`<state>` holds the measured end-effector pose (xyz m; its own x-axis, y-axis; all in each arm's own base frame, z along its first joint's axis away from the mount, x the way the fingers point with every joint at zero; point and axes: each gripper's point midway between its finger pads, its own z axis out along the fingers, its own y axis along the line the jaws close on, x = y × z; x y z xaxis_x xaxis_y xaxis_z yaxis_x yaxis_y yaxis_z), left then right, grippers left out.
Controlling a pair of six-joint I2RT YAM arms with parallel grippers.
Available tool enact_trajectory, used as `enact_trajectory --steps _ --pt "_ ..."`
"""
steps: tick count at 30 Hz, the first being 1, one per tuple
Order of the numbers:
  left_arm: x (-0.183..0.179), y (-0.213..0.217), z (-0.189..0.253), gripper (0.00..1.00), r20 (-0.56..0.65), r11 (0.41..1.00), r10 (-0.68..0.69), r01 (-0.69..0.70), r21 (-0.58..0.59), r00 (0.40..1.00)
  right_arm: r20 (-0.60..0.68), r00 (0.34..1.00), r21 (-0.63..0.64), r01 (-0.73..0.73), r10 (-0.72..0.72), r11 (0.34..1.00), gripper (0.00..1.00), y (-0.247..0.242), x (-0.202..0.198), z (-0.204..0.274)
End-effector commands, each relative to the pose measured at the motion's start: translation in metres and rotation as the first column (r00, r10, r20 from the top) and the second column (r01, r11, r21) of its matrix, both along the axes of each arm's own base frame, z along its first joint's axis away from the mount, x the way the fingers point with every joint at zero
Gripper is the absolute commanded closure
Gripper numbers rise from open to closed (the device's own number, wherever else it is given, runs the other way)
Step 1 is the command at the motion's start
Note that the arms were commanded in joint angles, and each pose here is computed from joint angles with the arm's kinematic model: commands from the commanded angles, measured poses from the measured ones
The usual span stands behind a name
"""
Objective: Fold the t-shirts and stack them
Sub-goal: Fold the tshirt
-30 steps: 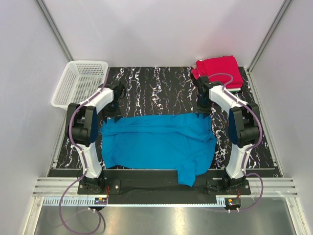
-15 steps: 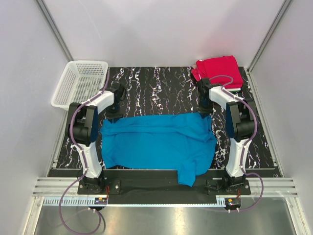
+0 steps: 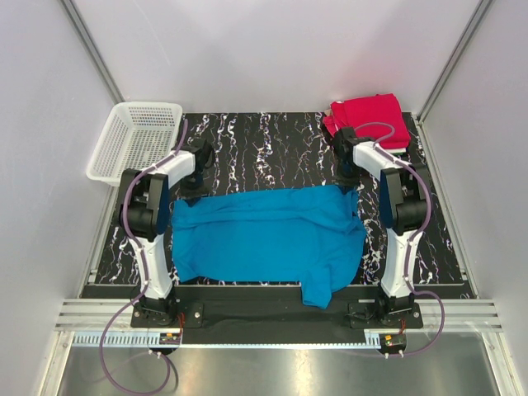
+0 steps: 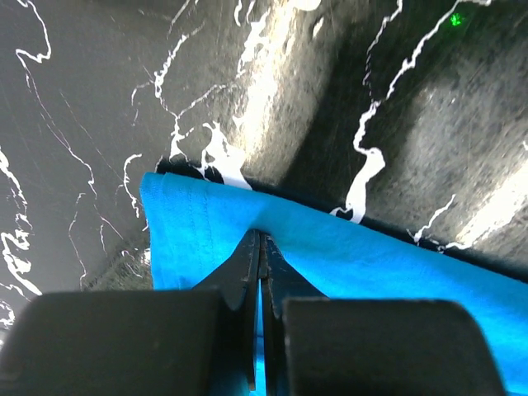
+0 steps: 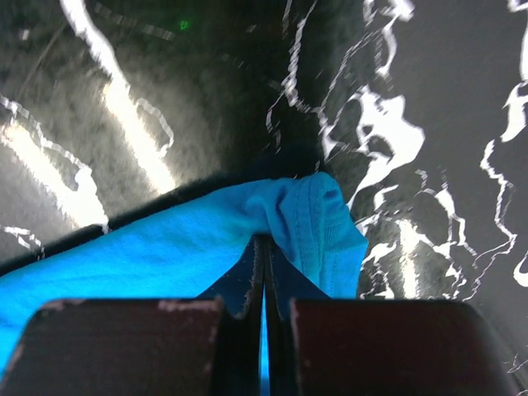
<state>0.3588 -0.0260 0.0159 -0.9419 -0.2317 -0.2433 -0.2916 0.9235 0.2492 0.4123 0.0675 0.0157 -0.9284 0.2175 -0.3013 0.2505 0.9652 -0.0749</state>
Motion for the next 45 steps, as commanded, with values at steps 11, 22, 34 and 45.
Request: enact_trajectory --steps 11,22,34,45 --pt "0.051 -0.002 0.007 1.0 0.068 1.0 0.001 -0.003 0.028 0.998 -0.003 0.995 -0.074 0.098 -0.099 0.992 1.0 -0.045 0.012 -0.009" --pt "0.062 -0.008 0.003 1.0 0.063 0.999 -0.025 0.022 0.037 0.998 -0.02 0.995 -0.071 0.096 -0.098 0.993 1.0 -0.049 0.02 -0.016" --pt "0.066 -0.006 0.0 1.0 0.062 0.998 -0.022 0.018 0.052 0.998 -0.015 0.996 -0.081 0.091 -0.093 0.993 0.93 -0.055 0.035 -0.007" --pt "0.06 -0.013 0.035 0.79 0.151 1.0 -0.019 0.021 -0.009 0.988 0.166 0.985 0.067 0.043 -0.053 0.997 0.78 -0.033 0.028 0.095"
